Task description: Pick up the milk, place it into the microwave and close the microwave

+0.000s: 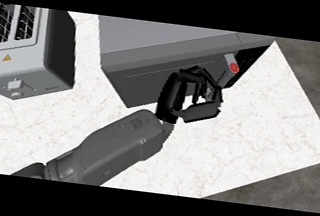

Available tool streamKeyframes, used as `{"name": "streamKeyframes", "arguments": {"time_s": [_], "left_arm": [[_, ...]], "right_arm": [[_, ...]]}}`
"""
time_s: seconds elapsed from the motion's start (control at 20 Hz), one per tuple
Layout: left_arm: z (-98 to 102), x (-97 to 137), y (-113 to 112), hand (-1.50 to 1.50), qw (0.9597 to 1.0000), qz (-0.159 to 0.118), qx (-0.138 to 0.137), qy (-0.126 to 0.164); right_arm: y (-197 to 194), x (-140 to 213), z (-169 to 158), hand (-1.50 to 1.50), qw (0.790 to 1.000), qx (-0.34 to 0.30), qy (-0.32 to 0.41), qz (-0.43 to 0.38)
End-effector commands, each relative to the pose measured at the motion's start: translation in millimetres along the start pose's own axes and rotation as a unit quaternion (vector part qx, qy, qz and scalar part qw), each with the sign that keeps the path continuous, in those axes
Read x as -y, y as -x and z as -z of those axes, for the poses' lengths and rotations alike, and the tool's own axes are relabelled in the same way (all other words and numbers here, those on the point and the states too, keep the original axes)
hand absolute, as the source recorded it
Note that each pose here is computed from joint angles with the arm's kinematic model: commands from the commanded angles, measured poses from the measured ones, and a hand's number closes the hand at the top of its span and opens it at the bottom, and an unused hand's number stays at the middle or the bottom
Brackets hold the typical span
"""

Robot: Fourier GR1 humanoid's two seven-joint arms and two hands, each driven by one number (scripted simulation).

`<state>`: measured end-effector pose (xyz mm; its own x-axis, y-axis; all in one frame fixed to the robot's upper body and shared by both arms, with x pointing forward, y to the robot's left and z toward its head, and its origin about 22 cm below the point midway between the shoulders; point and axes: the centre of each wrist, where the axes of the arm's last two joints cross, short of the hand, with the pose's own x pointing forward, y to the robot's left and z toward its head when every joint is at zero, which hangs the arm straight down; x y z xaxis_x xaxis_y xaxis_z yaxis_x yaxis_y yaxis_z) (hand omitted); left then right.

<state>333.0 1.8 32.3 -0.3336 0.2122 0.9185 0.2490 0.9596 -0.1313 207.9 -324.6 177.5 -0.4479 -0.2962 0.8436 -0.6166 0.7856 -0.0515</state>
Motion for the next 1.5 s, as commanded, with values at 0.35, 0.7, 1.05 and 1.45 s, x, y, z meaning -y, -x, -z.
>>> {"name": "streamKeyframes", "arguments": {"time_s": [0.35, 0.7, 1.05, 1.45], "left_arm": [[22, -11, 0, 1.5, 0.9994, 0.014, -0.015, -0.027], [21, -7, 2, 1.5, 0.9989, 0.044, -0.003, 0.014], [13, -22, 18, 1.5, 0.9937, 0.093, -0.051, -0.035], [2, -35, 32, 1.5, 0.9841, 0.117, -0.096, -0.092]], "right_arm": [[-11, 7, 4, -1.5, 1.0, -0.002, -0.012, -0.005], [-10, 8, 8, -1.5, 0.999, 0.003, -0.037, 0.014], [-14, 4, 12, -1.5, 0.997, 0.018, -0.063, 0.039], [-26, 8, 7, -1.5, 0.998, 0.012, -0.056, 0.024]]}}
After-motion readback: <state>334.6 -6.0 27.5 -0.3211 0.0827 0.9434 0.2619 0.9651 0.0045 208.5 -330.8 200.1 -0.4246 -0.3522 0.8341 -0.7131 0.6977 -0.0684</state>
